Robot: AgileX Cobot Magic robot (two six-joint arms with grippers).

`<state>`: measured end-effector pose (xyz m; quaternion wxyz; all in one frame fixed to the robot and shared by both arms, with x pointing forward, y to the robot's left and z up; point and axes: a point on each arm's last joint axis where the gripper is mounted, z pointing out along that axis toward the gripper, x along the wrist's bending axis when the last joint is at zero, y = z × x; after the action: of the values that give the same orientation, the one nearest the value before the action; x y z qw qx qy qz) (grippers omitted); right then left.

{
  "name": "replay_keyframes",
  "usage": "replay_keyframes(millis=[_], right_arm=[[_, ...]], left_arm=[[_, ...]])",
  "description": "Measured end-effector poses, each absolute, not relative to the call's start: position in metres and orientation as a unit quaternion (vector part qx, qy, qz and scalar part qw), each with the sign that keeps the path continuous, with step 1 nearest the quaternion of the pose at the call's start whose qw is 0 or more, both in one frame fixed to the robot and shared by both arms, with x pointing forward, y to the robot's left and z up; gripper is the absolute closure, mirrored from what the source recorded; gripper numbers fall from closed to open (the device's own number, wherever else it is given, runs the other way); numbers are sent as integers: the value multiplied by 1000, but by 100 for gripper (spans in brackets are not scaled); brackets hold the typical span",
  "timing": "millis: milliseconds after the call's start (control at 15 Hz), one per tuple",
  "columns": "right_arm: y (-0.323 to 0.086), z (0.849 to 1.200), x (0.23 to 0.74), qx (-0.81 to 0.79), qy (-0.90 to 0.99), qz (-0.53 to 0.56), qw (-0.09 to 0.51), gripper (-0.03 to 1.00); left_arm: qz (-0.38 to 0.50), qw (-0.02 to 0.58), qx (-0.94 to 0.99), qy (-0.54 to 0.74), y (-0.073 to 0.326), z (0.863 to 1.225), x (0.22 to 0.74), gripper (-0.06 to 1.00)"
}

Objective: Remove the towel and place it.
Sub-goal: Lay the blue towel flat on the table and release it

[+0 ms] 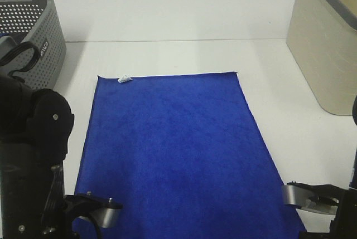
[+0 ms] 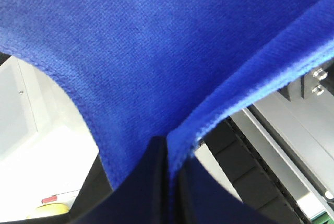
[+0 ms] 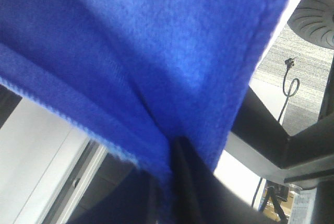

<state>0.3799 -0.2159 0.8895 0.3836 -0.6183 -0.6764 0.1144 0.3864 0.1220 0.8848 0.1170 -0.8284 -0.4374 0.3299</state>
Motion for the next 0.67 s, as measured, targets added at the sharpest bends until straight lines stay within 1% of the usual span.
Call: replay_keyframes(millis=[67,200,333,400,467,533,667], right_arm=[[-216,890,380,-618,-676,114,384,87],[-216,890,380,-615,-678,115,385,84],[-216,890,380,-614,-680,114,385,79],[-216,890,380,-614,-680,114,385,71],[-216,890,380,-614,-680,114,385,71],[-216,890,380,-613,-680,114,385,65],[-216,890,380,-613,-680,114,385,48]], left_arm=[[330,117,-828,-437,122,885,386,89],[328,120,-830,-435,123,885,386,84],[328,120,-830,-434,123,885,386,78],[328,120,-830,-434,123,885,386,68],[328,120,-830,-434,123,885,386,68],[328,120,-830,-434,123,885,386,61],[328,121,-829,-437,123,885,386,48]])
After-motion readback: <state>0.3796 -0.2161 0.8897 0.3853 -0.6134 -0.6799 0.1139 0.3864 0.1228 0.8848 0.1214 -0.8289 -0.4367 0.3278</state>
